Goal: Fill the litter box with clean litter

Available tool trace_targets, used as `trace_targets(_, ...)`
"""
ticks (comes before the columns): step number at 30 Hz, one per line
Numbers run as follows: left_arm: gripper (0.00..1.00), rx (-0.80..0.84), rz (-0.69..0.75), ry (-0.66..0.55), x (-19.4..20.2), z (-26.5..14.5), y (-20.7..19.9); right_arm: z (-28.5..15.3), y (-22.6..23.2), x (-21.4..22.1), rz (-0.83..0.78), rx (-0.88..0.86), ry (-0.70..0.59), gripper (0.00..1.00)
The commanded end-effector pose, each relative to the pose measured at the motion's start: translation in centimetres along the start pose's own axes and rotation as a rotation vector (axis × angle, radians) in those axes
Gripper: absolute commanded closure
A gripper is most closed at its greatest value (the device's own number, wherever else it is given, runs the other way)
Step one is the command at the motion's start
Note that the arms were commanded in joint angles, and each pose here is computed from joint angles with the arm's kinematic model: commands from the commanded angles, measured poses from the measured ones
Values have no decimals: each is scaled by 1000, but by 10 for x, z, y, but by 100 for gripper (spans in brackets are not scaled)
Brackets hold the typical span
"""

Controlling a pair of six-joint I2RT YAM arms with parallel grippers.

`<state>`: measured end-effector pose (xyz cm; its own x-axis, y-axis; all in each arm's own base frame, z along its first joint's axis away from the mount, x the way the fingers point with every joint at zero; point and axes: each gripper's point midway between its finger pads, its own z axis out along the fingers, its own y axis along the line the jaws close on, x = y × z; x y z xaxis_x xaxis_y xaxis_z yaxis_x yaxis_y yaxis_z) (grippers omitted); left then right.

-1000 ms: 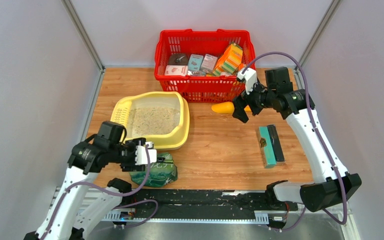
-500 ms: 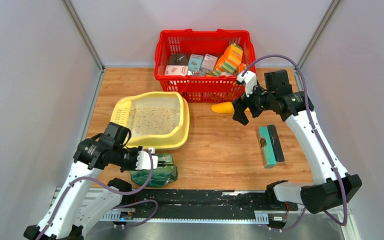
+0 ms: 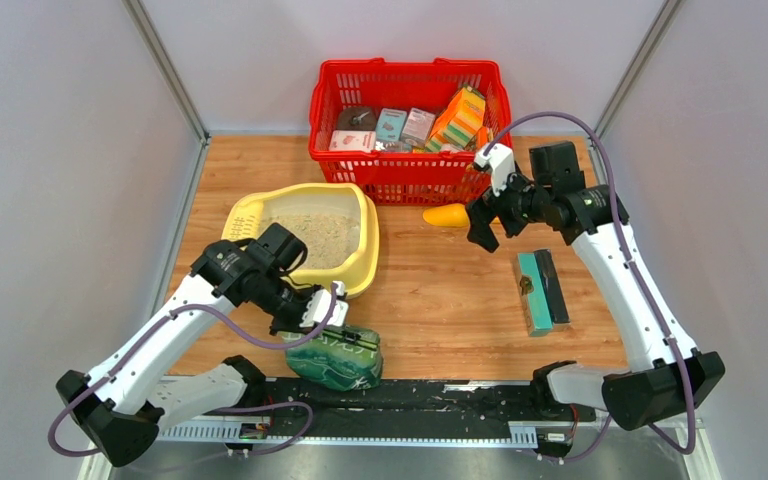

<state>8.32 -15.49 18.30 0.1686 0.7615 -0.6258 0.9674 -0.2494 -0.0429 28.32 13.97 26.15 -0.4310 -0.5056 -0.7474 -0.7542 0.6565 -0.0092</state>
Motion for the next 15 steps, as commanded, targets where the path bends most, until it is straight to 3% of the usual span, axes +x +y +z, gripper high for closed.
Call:
trace_targets(1, 100, 35, 36, -196, -49, -13, -13, -12, -4, -7, -58, 50, -31, 0)
trace_targets(9, 100, 85, 90, -202, -71, 15, 0, -21, -8, 1, -21, 114, -22, 0)
trace_targets(15, 100, 36, 61, -248, -111, 16, 39, -23, -19, -12, 39, 160, -71, 0)
